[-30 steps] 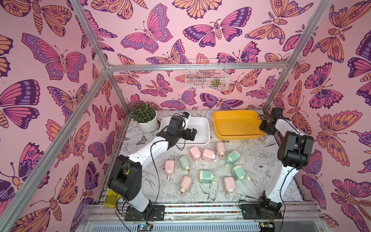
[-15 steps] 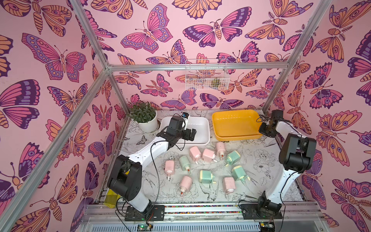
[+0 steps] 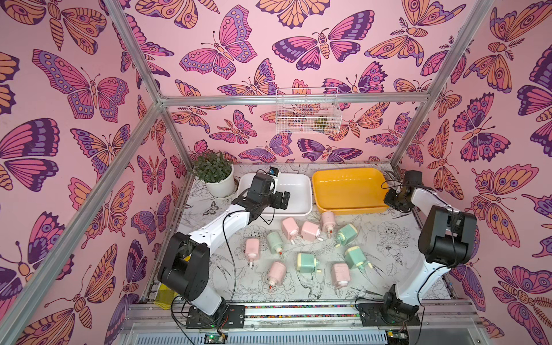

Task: Place the pencil sharpeners by color into the storage box
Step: Move the storage box to the center of the board.

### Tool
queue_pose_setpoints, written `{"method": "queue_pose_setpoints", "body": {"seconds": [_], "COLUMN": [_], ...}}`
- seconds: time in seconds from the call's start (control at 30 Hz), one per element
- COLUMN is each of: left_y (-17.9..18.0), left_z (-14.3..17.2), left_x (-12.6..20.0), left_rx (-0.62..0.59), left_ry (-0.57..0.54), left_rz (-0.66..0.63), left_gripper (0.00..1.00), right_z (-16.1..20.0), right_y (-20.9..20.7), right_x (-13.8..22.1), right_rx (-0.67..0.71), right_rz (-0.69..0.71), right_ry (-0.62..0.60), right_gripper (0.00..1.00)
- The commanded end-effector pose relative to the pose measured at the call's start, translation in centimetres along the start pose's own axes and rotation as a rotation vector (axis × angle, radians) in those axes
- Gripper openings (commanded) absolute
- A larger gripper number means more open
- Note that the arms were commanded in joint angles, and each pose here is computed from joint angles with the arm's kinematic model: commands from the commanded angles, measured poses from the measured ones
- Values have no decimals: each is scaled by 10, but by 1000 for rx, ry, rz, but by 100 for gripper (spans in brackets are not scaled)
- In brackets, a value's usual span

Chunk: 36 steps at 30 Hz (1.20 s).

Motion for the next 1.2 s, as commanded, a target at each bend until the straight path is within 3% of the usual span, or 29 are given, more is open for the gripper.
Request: {"method": "queue_pose_setpoints", "body": {"seconds": [0.0, 0.2, 0.33, 0.87, 0.97, 1.1, 1.17], "left_y": [2, 6, 15, 16, 17, 17, 17], "left_z": [-1, -1, -1, 3, 3, 3, 3], "left_x": [7, 10, 11, 13, 13, 13, 13], "left_rx": [6, 26, 79, 101, 102, 104, 103], "left_ry": [-34, -57, -88, -82, -82, -82, -83], "left_rz": [-36, -86, -191, -182, -189, -191, -192], "left_gripper": [100, 100, 100, 100, 100, 100, 100], "right_z": [-4, 7, 11, 8, 10, 10, 10], "right_y": [11, 12, 13, 8, 9, 10, 10], "right_x": [16, 20, 17, 10, 7, 6, 7], "right_rx": [-25, -24, -25, -50, -37, -10, 0], "right_rz": [-72, -90, -97, 1, -22, -40, -35], "right_ry": [-74, -73, -73, -60, -41, -15, -14], "right_gripper": [0, 0, 0, 4, 9, 28, 31]}}
Point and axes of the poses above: each gripper's point midway between its finger pads, its own x axis back along the fingers, its own y axis along the line the jaws close on, z = x × y, the point moved 10 cm from there along x, back along the fingers, and after that the axes turned 8 degrees about x, right-handed, at the moved point
